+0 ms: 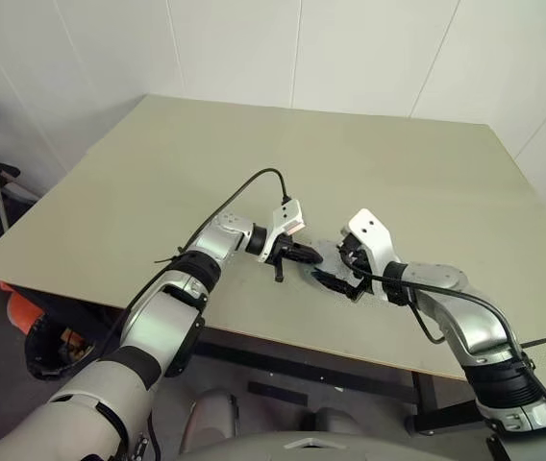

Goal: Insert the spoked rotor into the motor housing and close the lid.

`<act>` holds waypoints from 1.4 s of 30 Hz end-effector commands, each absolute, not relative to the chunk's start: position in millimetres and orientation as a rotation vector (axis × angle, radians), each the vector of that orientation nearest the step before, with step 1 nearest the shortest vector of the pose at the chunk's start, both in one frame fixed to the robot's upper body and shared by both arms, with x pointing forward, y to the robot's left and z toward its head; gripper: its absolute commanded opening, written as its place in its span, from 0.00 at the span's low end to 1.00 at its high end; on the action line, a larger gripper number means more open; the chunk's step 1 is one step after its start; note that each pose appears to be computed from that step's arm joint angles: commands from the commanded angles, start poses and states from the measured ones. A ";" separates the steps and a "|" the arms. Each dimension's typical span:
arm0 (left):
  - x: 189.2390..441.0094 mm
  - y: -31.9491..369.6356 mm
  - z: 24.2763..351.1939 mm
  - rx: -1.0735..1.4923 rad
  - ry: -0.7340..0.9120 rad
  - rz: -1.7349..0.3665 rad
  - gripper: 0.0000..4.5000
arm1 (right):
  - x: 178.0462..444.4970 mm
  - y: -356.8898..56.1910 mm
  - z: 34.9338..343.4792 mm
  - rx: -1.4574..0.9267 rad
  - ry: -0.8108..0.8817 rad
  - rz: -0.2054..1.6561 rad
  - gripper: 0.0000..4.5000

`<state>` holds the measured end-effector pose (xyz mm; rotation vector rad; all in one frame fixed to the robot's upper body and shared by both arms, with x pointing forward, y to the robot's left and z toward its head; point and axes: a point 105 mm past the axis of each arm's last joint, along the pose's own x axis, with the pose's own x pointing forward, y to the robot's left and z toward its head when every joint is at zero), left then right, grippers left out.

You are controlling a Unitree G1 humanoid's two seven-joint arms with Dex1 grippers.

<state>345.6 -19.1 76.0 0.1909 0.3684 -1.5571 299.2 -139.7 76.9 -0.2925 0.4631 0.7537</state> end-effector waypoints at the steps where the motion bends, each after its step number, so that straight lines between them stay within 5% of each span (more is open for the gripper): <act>1: 346.9 -23.3 83.4 0.211 0.343 -1.570 0.00 | 300.3 -146.0 92.7 -0.293 0.413 0.723 0.99; 10: 344.3 -24.6 82.5 0.208 0.346 -1.585 0.00 | 284.5 -163.3 102.0 -0.242 0.420 0.690 0.99; 18: 342.9 -26.4 82.5 0.208 0.346 -1.595 0.00 | 249.8 -172.5 109.9 0.045 0.492 0.679 0.99; 29: 343.2 -27.8 84.6 0.211 0.344 -1.602 0.00 | 286.1 -191.1 93.9 0.544 0.579 0.220 0.99; 42: 344.8 -24.7 84.6 0.214 0.347 -1.594 0.00 | 294.1 -192.8 88.5 0.706 0.584 0.184 0.99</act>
